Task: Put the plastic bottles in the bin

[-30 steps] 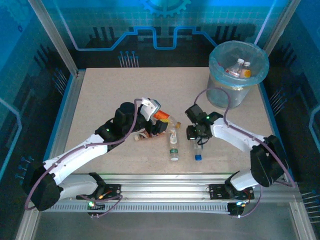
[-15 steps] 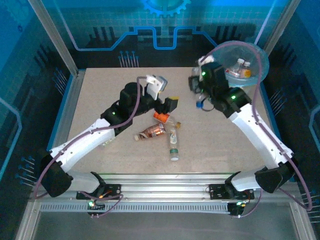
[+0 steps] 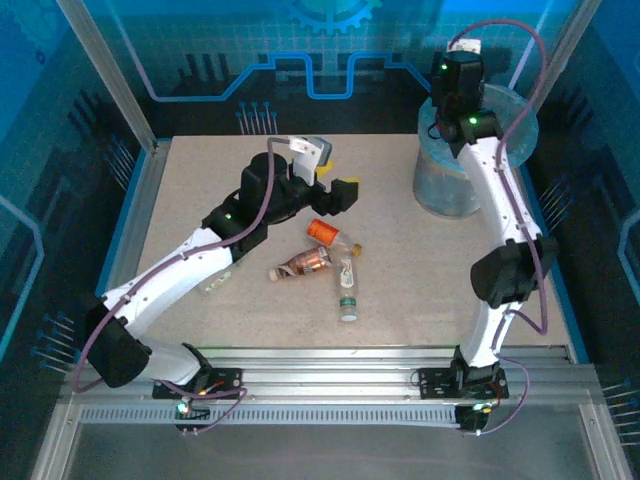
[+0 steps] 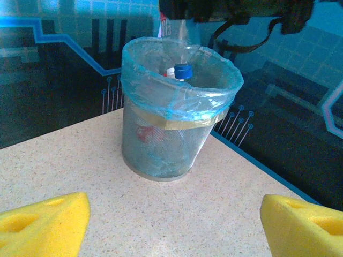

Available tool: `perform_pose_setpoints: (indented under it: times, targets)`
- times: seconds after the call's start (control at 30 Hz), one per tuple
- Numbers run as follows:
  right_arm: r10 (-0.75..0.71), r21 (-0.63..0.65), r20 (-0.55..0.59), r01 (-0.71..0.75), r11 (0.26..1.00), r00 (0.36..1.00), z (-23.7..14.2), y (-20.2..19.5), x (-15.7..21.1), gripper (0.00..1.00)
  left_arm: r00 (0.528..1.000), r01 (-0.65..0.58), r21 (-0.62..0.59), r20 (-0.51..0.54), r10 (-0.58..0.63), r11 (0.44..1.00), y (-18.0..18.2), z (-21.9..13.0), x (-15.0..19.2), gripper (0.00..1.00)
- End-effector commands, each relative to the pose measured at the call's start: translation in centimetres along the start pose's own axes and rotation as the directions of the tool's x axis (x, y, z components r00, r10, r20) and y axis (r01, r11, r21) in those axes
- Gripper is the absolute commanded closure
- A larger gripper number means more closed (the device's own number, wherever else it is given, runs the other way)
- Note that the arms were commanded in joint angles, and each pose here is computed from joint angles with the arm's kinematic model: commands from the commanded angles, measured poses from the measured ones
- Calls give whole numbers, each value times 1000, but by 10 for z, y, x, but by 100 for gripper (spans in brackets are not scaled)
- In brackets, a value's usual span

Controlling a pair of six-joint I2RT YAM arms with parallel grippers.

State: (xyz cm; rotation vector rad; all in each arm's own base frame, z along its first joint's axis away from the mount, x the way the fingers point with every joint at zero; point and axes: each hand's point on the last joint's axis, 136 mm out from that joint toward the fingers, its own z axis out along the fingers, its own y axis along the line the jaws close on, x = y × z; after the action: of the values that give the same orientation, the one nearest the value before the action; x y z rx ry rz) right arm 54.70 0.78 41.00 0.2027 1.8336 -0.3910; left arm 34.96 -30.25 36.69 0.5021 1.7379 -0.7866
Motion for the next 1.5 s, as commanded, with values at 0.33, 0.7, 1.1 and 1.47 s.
perform_pose_setpoints:
  times: [0.33, 0.7, 1.1, 1.47]
  targets:
    - [30, 48, -67, -27, 998, 997, 19, -17, 30, 39, 998, 52, -30, 19, -52, 998, 7, -7, -7, 15]
    - [107, 4, -93, -107, 994, 990, 7, -29, 82, 29, 999, 41, -41, 4, -41, 998, 8, -10, -1, 14]
    - [171, -58, -94, -177, 983, 981, -2, -31, 64, 28, 998, 59, -34, 0, -59, 998, 9, -4, 2, 14]
    - [153, -90, -308, -189, 978, 939, 42, 3, 69, 43, 997, 76, -41, -7, -76, 996, 11, 0, 4, 14]
